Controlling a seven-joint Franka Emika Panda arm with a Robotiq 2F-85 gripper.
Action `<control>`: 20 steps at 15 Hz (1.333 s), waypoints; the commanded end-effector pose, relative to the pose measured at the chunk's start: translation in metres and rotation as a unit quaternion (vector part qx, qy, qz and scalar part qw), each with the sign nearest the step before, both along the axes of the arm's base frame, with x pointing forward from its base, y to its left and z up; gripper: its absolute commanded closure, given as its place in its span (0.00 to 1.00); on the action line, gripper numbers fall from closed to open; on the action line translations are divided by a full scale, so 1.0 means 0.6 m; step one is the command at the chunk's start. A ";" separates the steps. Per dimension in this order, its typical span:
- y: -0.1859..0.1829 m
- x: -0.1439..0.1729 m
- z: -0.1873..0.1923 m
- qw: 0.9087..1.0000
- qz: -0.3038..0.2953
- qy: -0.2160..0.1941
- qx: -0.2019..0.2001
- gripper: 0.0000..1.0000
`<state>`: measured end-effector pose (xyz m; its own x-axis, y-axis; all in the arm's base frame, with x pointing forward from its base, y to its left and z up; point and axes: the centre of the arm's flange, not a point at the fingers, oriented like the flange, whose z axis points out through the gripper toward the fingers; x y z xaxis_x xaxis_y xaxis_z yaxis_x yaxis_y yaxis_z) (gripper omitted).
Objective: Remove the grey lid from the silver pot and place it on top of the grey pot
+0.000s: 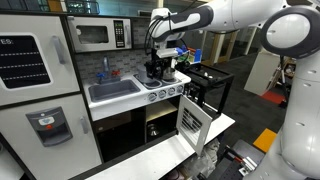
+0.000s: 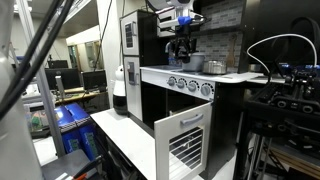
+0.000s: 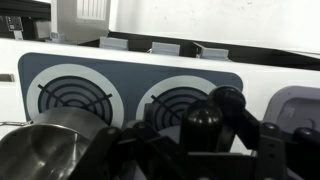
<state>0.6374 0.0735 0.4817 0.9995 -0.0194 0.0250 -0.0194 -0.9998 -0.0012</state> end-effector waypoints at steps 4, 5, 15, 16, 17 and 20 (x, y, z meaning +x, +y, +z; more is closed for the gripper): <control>-0.003 0.013 0.000 1.000 0.012 -0.005 0.002 0.73; -0.003 0.012 0.000 1.000 0.012 -0.006 0.002 0.81; -0.002 0.007 0.003 1.000 0.013 -0.005 0.001 0.34; -0.002 0.007 0.004 1.000 0.014 -0.005 0.000 0.28; -0.002 0.006 0.004 1.000 0.014 -0.004 0.000 0.21; -0.001 0.005 0.005 1.000 0.018 0.000 0.000 0.00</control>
